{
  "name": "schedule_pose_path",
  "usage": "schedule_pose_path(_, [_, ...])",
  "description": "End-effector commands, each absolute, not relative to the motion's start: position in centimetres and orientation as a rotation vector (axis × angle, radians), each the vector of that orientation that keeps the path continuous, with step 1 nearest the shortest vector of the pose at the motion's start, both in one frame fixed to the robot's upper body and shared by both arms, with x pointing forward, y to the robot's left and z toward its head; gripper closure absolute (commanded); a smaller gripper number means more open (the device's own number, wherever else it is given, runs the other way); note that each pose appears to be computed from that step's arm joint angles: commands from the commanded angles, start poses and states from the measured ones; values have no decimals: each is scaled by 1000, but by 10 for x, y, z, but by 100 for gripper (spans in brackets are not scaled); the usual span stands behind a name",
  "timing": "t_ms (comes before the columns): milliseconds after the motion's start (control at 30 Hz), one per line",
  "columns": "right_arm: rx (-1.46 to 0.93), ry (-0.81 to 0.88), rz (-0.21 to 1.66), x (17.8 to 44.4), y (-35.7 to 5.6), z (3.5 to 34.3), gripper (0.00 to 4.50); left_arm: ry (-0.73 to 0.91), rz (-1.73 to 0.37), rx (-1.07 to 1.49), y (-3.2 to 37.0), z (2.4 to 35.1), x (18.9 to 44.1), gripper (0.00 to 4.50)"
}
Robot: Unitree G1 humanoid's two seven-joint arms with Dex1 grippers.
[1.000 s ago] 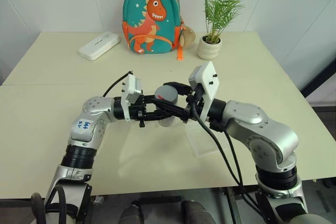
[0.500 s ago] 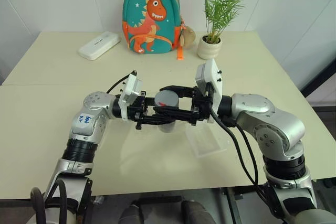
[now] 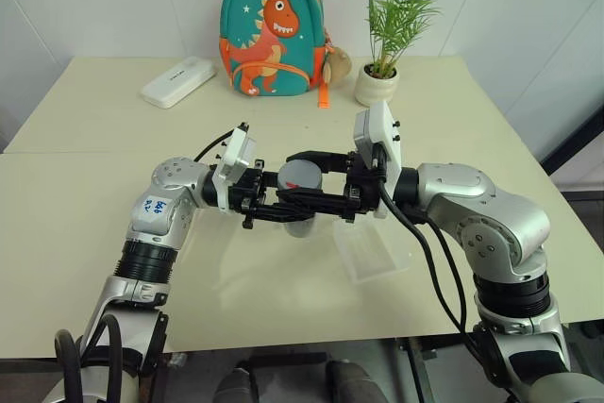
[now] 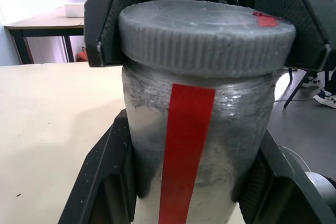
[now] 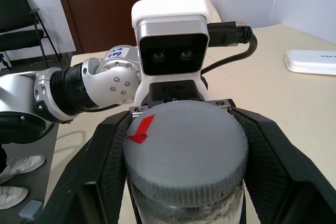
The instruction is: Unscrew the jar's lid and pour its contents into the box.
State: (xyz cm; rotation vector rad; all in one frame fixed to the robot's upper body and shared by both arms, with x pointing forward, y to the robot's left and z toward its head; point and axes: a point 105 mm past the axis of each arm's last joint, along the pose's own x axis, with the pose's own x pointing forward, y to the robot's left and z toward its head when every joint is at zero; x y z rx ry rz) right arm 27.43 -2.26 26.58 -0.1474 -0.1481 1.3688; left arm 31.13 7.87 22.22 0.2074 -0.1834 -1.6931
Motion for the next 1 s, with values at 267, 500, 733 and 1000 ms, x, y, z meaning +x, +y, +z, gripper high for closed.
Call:
schedule_pose_path(267, [-201,-267,1419,265,-10,284,3,-188,-1695,229,77,228,310,257])
schedule_pose_path(500, [-207,-272,1397,268,-14,285,3,-187,-1712,233,78,231,303,257])
schedule_pose_path(733, [-214,-256,1371,273,-17,283,3,-195,-1723,251,79,234,297,257])
schedule_pose_path(1000, [-222,-267,1350,278,-19,288,3,-191,-1727,249,81,230,293,257])
